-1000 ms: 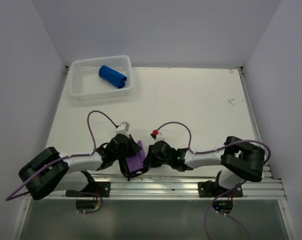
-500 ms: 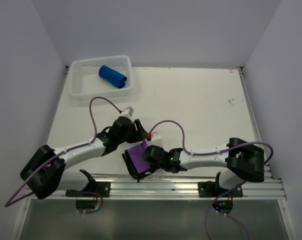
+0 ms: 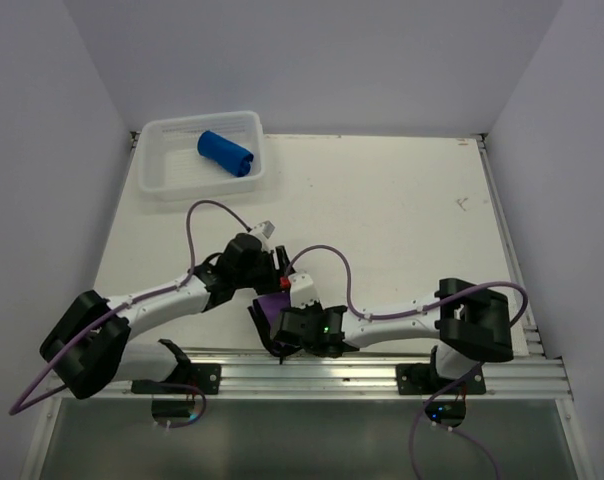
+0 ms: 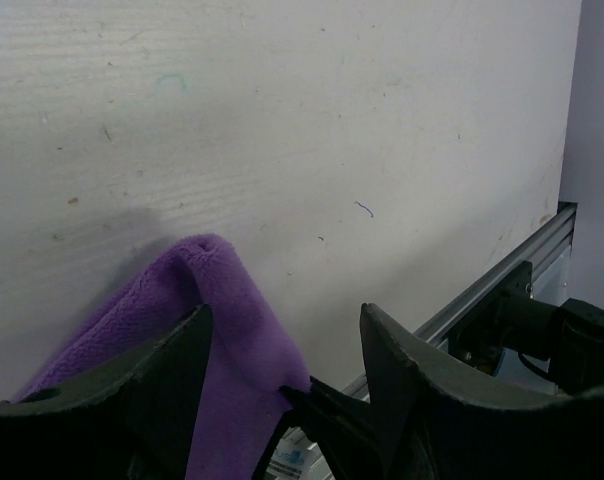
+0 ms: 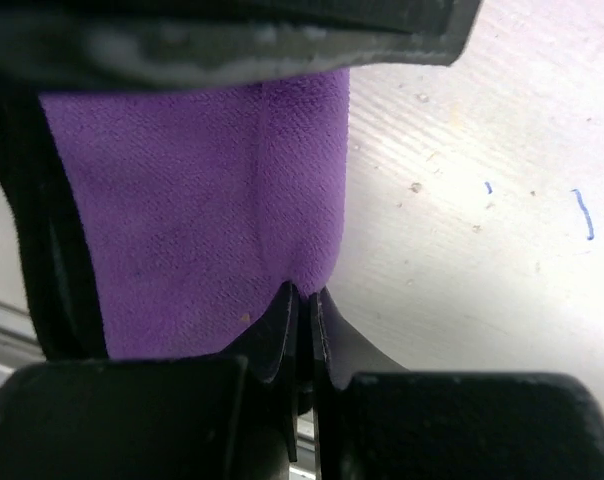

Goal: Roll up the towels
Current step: Roll the towel

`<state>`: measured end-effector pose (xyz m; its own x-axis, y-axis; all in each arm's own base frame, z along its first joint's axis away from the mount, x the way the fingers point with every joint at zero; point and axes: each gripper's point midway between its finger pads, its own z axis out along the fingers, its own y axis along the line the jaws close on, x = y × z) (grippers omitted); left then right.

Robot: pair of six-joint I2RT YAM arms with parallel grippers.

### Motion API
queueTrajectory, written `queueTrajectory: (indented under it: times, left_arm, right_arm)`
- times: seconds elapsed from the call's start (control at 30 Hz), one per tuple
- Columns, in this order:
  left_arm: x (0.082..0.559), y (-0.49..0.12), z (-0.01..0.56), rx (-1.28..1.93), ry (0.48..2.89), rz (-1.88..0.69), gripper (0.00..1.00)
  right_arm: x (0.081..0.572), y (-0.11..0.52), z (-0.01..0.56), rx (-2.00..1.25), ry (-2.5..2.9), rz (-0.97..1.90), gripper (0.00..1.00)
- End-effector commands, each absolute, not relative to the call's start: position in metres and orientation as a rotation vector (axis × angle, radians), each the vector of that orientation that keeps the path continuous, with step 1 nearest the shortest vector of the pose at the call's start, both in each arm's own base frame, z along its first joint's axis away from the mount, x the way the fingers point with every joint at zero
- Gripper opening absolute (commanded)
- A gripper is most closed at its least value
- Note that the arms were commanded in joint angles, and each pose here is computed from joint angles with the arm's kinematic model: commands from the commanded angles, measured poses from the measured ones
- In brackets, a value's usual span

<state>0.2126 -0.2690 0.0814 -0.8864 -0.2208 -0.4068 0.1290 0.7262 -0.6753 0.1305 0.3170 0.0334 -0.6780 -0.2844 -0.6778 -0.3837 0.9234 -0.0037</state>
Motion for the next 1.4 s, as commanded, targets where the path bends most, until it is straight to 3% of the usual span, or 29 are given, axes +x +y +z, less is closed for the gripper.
queueTrajectory:
  times: [0.0, 0.23, 0.63, 0.93, 1.17, 1.23, 1.33, 1.37]
  left_arm:
    - [0.212, -0.284, 0.091, -0.043, 2.450, -1.100, 0.65]
    - [0.202, -0.277, 0.070, 0.034, 2.585, -0.908, 0.64]
    - [0.196, -0.273, 0.065, -0.012, 2.589, -0.914, 0.57]
    - [0.189, -0.262, 0.041, 0.007, 2.649, -0.821, 0.45]
    - [0.184, -0.248, 0.026, 0.016, 2.681, -0.730, 0.24]
    - [0.181, -0.245, 0.021, 0.012, 2.686, -0.724, 0.22]
    - [0.182, -0.246, 0.019, 0.004, 2.677, -0.738, 0.24]
    - [0.183, -0.247, 0.020, 0.005, 2.667, -0.746, 0.31]
  right_arm:
    - [0.139, 0.322, 0.047, -0.490, 2.274, 0.078, 0.00]
    - [0.137, 0.323, 0.048, -0.504, 2.256, 0.028, 0.00]
    - [0.136, 0.321, 0.051, -0.490, 2.209, 0.019, 0.00]
    - [0.132, 0.326, 0.055, -0.523, 2.172, -0.018, 0.00]
    - [0.130, 0.330, 0.063, -0.533, 2.141, -0.065, 0.00]
    - [0.129, 0.327, 0.061, -0.565, 2.120, -0.124, 0.00]
    - [0.127, 0.329, 0.060, -0.592, 2.104, -0.179, 0.00]
    - [0.127, 0.332, 0.062, -0.595, 2.103, -0.178, 0.00]
